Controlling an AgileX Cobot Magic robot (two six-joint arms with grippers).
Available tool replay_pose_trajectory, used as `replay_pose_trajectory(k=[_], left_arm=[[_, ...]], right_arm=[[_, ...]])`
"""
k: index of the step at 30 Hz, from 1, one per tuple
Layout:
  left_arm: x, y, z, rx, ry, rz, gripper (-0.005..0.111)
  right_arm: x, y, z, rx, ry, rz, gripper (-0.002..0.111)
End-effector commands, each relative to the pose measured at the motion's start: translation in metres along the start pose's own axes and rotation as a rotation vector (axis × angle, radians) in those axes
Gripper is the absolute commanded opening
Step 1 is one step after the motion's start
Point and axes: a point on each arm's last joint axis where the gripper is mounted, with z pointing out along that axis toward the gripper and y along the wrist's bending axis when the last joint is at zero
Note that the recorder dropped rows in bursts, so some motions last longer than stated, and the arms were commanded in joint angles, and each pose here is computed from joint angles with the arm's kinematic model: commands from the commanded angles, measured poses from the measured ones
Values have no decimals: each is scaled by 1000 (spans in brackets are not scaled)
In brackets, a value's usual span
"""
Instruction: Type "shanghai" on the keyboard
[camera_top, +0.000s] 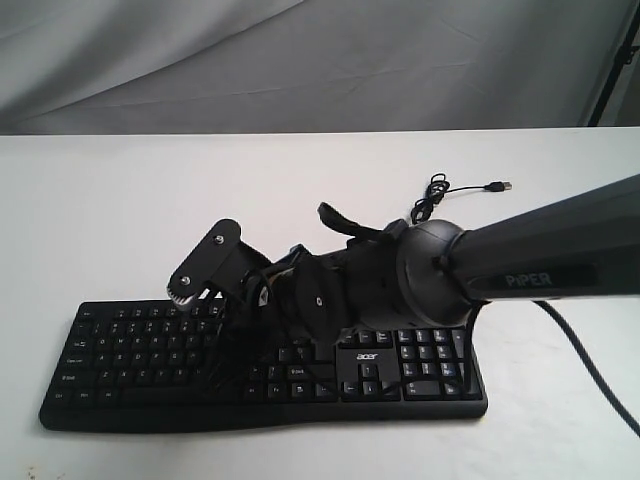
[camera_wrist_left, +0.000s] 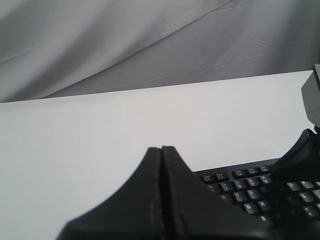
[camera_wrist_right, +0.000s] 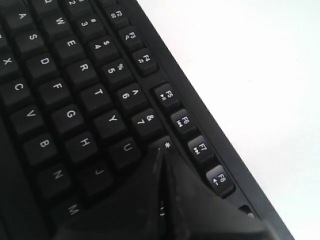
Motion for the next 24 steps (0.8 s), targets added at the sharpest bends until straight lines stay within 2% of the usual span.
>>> replay_pose_trajectory(k=[1,18,24], left_arm=[[1,0,0,4,-4,-1,0],[1,0,0,4,-4,-1,0],[1,0,0,4,-4,-1,0]], right_arm=[[-1,-2,-1,11,-12,-4,0],[4,5,9,-3,9,-14,0],[-11,3,-17,-6,-30,-47,0]])
